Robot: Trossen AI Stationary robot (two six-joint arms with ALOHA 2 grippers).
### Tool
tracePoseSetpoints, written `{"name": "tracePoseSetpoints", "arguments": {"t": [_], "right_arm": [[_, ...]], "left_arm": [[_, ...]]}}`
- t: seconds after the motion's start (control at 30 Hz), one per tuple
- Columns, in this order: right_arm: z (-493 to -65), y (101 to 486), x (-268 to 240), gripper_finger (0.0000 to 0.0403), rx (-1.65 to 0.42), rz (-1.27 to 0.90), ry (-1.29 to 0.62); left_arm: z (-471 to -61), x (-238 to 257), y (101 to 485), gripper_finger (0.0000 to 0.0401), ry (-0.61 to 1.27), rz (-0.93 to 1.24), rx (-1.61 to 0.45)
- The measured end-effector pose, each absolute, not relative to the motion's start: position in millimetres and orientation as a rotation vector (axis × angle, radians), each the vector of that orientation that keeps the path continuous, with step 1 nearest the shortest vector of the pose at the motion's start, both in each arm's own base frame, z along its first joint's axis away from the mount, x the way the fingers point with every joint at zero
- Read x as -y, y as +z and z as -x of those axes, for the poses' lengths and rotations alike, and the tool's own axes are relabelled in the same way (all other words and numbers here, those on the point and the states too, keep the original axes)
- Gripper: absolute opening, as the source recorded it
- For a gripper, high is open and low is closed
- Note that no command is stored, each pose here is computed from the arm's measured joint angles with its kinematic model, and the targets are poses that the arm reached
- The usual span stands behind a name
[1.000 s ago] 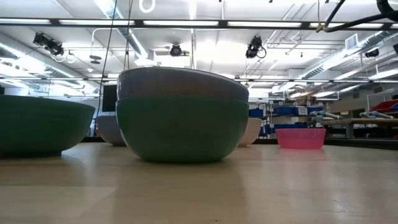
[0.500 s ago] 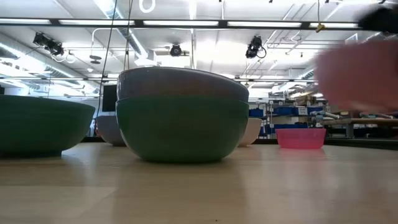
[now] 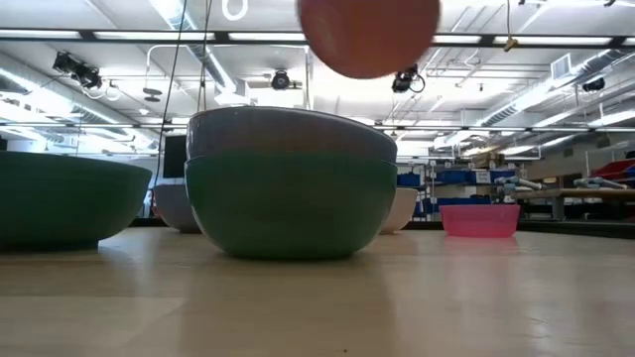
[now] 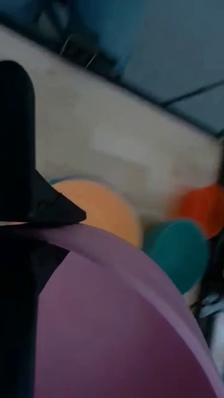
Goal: Nest bowls inside each other
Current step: Stack the pink bowl on top of the light orange bowl, then stack the dark green bowl on top of the pink bowl
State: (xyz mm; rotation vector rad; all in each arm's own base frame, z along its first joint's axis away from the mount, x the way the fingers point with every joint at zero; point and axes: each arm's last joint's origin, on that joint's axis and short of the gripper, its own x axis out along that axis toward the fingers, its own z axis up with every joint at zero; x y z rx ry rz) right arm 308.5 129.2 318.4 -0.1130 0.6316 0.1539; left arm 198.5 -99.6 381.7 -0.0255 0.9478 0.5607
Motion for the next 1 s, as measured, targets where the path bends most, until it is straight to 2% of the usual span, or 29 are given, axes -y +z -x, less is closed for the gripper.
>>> {"name": "tracePoseSetpoints", "arguments": {"t": [0.2, 0.37, 0.57, 1.0], "right_arm": [[-335.1, 297.0, -136.5, 0.0, -0.616, 0.073, 0.261], [-347.0, 265.0, -141.9, 0.0, -0.728, 0.108, 0.245], [-355.6, 245.7, -137.8, 0.0008, -0.794, 0.114, 0.231], [-356.1, 250.6, -122.2, 0.0142, -0.819, 0.031, 0.205]], "left_arm": [[-198.7, 99.8, 381.8, 0.0062, 0.561, 0.026, -0.944], [-199.0, 99.9, 381.8, 0.0062, 0.561, 0.028, -0.941], [-198.9, 99.8, 381.8, 0.0062, 0.561, 0.026, -0.941], [-198.4, 100.8, 381.0, 0.0062, 0.536, 0.052, -0.975]]}}
